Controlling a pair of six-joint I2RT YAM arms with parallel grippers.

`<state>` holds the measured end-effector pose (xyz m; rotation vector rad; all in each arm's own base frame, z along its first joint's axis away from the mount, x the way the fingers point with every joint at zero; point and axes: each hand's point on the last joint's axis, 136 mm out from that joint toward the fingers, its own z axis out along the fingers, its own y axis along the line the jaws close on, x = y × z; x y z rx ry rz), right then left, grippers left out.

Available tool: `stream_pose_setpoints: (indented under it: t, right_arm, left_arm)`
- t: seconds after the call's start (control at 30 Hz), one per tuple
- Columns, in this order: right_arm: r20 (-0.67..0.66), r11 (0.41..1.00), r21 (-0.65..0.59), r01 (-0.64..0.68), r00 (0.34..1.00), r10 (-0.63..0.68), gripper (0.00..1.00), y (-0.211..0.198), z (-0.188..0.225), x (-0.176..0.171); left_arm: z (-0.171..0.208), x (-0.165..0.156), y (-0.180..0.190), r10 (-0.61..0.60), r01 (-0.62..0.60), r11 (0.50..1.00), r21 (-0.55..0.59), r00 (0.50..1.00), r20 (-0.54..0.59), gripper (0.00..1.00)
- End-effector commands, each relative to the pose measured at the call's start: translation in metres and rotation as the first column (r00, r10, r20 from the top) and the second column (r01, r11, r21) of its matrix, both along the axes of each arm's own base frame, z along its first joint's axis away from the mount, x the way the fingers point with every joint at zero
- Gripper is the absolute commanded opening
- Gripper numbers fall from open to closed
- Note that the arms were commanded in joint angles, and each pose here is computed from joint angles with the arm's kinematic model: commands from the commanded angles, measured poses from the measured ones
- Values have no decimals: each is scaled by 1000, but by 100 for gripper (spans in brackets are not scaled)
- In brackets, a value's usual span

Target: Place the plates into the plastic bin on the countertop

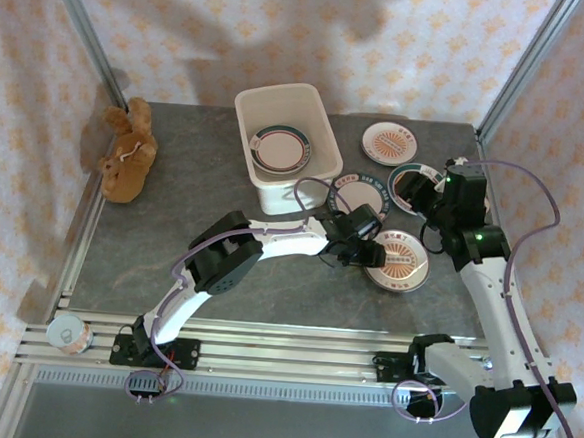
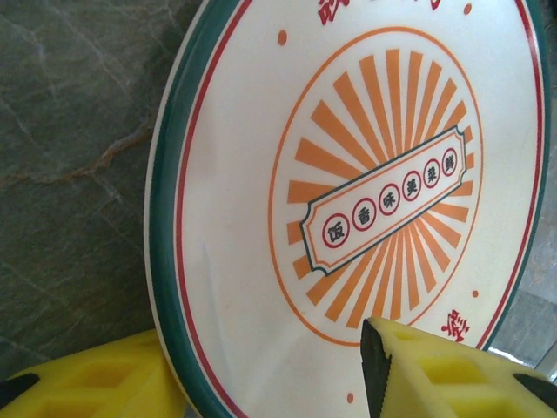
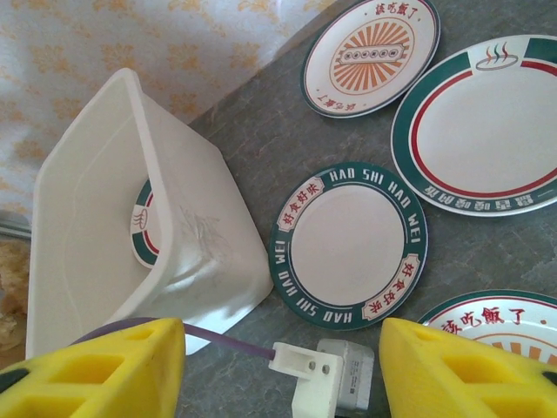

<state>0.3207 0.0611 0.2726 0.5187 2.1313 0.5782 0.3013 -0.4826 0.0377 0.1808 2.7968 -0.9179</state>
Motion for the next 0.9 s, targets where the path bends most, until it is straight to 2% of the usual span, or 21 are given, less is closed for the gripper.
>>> stream_pose_setpoints:
  t: [0.0, 0.4, 0.7, 0.87]
  right_arm:
    - [27, 1000, 7, 13, 1000, -14, 60, -3, 4, 0]
    - [27, 1000, 17, 12, 1000, -12, 58, -1, 3, 2]
    - [21, 999, 29, 18, 1000, -18, 56, -1, 0, 4]
    - [27, 999, 24, 31, 999, -32, 56, -4, 3, 4]
  left_arm:
    - [-1, 5, -8, 9, -9, 1000, -21, 1000, 1, 51]
    - [-5, 4, 3, 28, -28, 999, 15, 1000, 12, 23]
    - [5, 5, 6, 18, -18, 1000, 16, 999, 33, 8]
    - [22, -2, 9, -10, 10, 1000, -6, 999, 43, 4]
